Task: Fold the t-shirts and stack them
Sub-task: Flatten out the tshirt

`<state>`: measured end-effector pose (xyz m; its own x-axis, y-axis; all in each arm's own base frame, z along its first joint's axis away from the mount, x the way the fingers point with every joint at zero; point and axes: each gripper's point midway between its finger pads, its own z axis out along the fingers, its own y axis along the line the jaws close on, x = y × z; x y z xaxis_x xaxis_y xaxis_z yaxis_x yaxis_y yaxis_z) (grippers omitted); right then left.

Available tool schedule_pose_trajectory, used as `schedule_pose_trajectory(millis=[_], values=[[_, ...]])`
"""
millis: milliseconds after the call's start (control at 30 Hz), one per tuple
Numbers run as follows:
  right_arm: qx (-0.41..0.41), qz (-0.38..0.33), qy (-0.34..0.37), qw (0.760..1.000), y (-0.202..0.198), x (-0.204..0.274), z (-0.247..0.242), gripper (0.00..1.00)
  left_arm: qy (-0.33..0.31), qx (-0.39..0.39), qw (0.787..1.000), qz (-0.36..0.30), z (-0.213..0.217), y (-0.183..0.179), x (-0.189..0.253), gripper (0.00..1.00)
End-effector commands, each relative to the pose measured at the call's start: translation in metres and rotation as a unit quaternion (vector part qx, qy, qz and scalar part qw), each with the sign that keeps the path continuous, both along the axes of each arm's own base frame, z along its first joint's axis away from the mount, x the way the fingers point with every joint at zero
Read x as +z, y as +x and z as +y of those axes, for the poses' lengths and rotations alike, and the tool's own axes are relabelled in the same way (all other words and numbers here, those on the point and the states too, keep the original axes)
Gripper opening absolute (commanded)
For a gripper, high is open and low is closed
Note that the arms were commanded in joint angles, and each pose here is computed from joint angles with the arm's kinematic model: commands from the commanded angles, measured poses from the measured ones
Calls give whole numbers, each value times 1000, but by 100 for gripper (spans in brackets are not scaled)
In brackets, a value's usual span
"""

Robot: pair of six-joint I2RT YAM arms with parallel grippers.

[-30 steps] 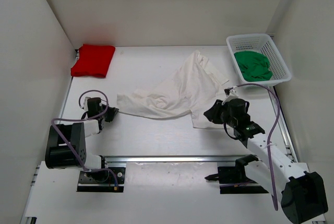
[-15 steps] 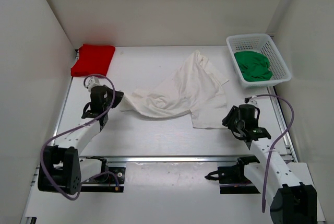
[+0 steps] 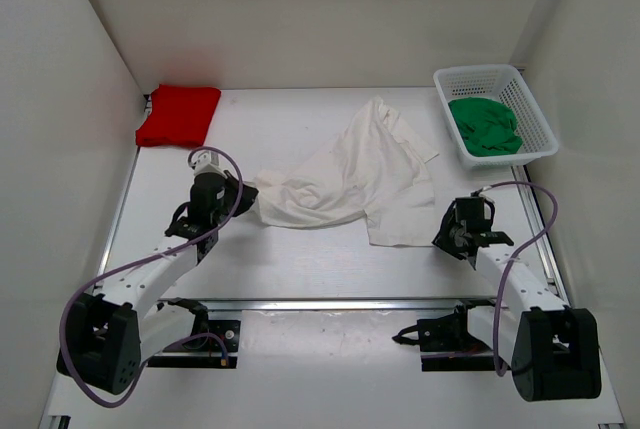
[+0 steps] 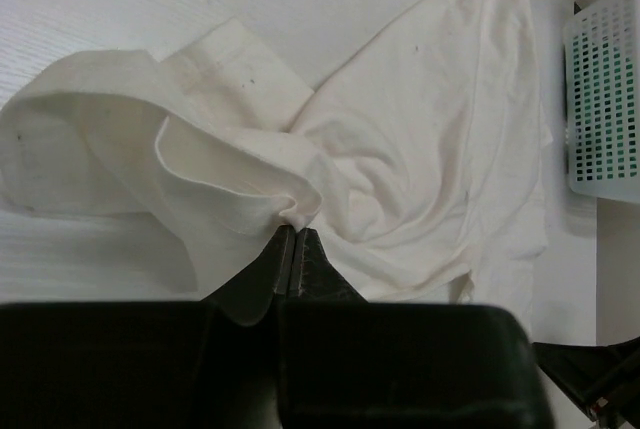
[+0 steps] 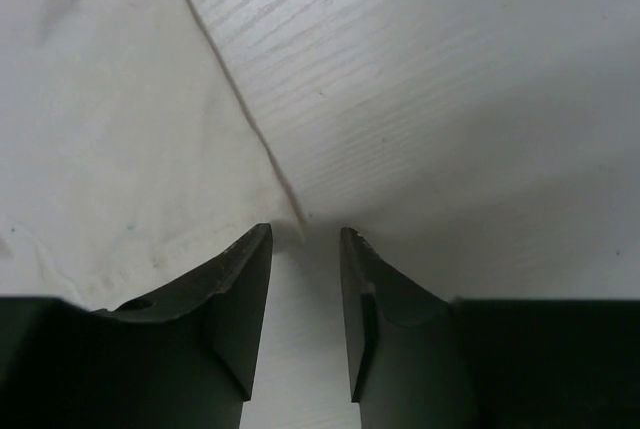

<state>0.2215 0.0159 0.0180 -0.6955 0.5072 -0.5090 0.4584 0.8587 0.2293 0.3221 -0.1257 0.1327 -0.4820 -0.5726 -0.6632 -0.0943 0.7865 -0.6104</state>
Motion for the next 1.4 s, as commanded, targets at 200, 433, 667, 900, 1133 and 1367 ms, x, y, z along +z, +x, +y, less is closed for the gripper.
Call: schedule_pose_trajectory(millis=[200,433,667,900,1133,1367], values=[[27,11,41,999,2,-9,20,20,-7,-16,1000,-6,-4,-3,3,0],[39,-38,33,998,20,17,27,0,-3,-22,1000,-15,-9,0,16,0],[88,-251,-10,964,67,213,52,0,-7,-82,993,-85,-30,24,129,0],[103,-446,-82,885,53,450,65,0,-32,-55,970,-235,30,22,325,0],[106,-568,-111,809,33,615,82,1,-32,-5,955,-295,78,3,401,0],[85,-619,-215,751,63,665,94,0,-5,38,950,-310,96,4,426,0]])
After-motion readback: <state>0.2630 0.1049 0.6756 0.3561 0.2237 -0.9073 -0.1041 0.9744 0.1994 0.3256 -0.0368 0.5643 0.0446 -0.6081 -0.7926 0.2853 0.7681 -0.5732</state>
